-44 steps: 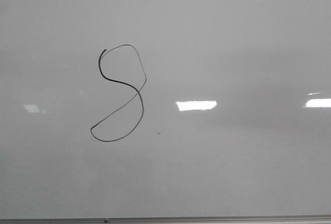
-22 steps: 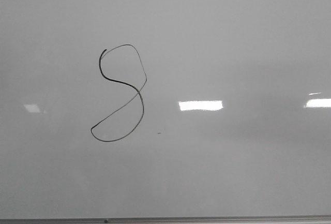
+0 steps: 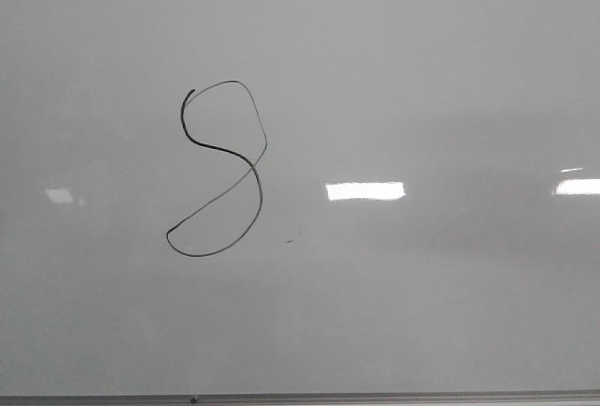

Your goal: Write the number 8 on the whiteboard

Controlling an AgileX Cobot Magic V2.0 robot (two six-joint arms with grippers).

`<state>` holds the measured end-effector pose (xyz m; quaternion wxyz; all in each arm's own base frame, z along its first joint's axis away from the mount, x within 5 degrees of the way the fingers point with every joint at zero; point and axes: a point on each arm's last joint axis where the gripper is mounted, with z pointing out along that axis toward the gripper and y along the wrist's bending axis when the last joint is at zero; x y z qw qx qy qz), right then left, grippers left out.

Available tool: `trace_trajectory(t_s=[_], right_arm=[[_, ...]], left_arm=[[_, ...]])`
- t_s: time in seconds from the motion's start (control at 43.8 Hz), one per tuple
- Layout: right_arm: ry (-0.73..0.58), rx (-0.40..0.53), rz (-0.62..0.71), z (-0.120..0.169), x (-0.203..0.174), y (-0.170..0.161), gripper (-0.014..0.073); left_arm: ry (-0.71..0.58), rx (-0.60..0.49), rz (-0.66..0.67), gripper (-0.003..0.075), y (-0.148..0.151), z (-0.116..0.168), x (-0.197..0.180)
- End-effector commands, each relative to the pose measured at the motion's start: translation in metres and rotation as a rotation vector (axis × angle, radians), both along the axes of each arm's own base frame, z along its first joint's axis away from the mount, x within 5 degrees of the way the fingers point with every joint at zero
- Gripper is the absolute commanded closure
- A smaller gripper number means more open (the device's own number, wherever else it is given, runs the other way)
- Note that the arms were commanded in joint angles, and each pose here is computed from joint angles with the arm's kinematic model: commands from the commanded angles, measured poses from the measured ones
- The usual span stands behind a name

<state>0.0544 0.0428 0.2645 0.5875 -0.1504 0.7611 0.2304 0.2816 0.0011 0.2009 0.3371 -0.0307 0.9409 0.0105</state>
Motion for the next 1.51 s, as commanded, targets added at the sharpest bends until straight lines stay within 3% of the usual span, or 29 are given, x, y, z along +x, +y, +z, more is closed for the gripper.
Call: trace_trajectory(t_s=[0.0,0.16,0.251,0.548,0.731,0.89,1.119,1.301,1.484], right_arm=[[-0.051,0.049,-0.041,0.013,0.002,-0.002,0.0666],[-0.051,0.049,-0.041,0.013,0.002,-0.002,0.0666],[-0.051,0.049,-0.041,0.013,0.002,-0.002,0.0666],[-0.055,0.051,-0.046,0.013,0.002,-0.003,0.0666],[-0.061,0.053,-0.051,0.014,0.003,-0.003,0.0666],[-0.061,0.053,-0.051,0.014,0.003,-0.003,0.0666],[-0.058,0.053,-0.049,0.013,0.002,-0.003,0.0666],[-0.058,0.053,-0.049,0.013,0.002,-0.003,0.0666],[-0.058,0.053,-0.049,0.013,0.002,-0.003,0.0666]], left_arm=[[-0.129,-0.025,-0.001,0.0476,-0.001,0.018,0.009],[-0.117,-0.023,0.001,0.0289,-0.001,0.017,0.009],[-0.112,-0.021,0.004,0.024,-0.001,0.018,0.007],[-0.198,0.01,0.0,0.0241,0.002,0.054,-0.033],[-0.371,-0.012,0.015,0.0328,0.002,0.083,-0.091],[-0.564,-0.02,0.021,0.0489,0.003,0.105,-0.145],[-0.707,-0.017,0.048,0.0734,0.006,0.108,-0.209],[-0.827,-0.021,0.054,0.0741,0.006,0.111,-0.24],[-0.861,-0.022,0.054,0.0741,0.006,0.112,-0.246]])
